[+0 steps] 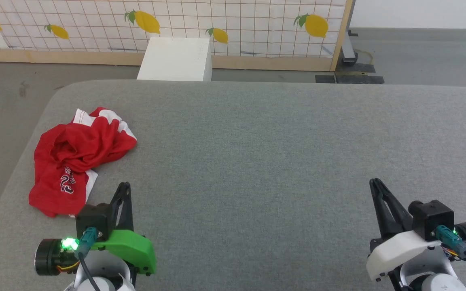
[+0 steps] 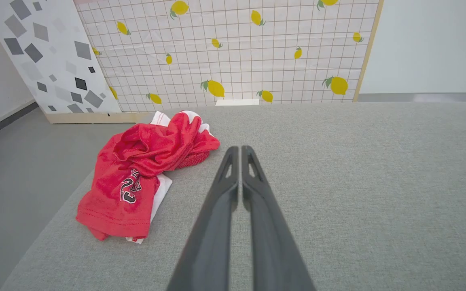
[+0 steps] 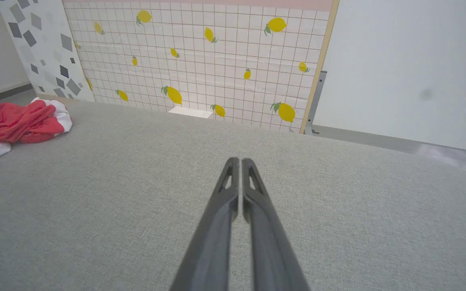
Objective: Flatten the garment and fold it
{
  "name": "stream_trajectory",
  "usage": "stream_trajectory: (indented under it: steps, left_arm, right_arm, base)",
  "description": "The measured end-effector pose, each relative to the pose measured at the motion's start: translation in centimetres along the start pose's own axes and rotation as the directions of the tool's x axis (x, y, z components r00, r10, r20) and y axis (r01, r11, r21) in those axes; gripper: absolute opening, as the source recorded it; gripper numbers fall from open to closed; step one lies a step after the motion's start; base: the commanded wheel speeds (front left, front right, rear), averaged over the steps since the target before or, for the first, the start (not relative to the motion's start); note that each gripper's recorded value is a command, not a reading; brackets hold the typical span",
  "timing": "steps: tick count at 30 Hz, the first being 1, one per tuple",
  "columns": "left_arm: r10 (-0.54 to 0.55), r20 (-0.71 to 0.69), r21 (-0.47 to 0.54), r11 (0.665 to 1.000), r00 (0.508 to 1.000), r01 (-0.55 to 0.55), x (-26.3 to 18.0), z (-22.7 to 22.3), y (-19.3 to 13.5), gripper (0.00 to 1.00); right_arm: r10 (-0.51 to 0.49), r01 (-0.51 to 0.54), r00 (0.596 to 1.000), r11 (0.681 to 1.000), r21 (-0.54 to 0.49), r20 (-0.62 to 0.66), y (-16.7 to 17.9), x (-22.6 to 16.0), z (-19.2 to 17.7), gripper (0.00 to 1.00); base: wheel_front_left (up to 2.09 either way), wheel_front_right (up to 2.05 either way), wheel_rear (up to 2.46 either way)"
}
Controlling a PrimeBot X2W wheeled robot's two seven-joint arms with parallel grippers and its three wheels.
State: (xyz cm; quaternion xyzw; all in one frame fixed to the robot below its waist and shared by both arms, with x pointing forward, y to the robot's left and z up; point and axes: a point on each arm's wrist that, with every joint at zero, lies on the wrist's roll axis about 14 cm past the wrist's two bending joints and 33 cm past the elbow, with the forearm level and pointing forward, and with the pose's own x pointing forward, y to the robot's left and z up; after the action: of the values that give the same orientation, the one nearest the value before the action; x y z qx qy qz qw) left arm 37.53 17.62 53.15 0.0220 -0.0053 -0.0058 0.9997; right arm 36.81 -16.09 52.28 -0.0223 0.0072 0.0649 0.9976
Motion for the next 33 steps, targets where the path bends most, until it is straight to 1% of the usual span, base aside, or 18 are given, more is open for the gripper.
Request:
stream_trajectory:
  steps: [11, 17, 23, 33]
  left_arm:
    - [-0.006, -0.002, -0.008, 1.0, 1.0, 0.006, -0.1, -0.2, -0.2, 1.0]
    - [0.018, 0.0, -0.013, 1.0, 1.0, -0.018, -0.5, -0.4, 0.4, 1.0]
    - [0.057, 0.008, -0.013, 0.998, 0.998, -0.056, -1.1, -0.4, 1.5, 1.0]
    - [0.148, 0.021, -0.021, 0.989, 0.989, -0.148, -2.7, -0.3, 4.3, 1.0]
  right_arm:
    - [0.005, -0.005, 1.0, 1.0, 0.0, 0.003, 0.1, 0.1, 0.0, 1.0]
    - [0.023, -0.023, 1.0, 1.0, 0.0, 0.011, 0.7, 0.5, 0.1, 1.0]
    - [0.056, -0.056, 0.998, 0.998, 0.001, 0.015, 1.8, 1.1, 0.2, 1.0]
    - [0.132, -0.132, 0.991, 0.991, 0.001, 0.027, 4.2, 2.3, 0.3, 1.0]
  base:
    - [0.0, 0.0, 0.0]
    - [0.0, 0.0, 0.0]
    - [0.0, 0.0, 0.0]
    - [0.0, 0.0, 0.0]
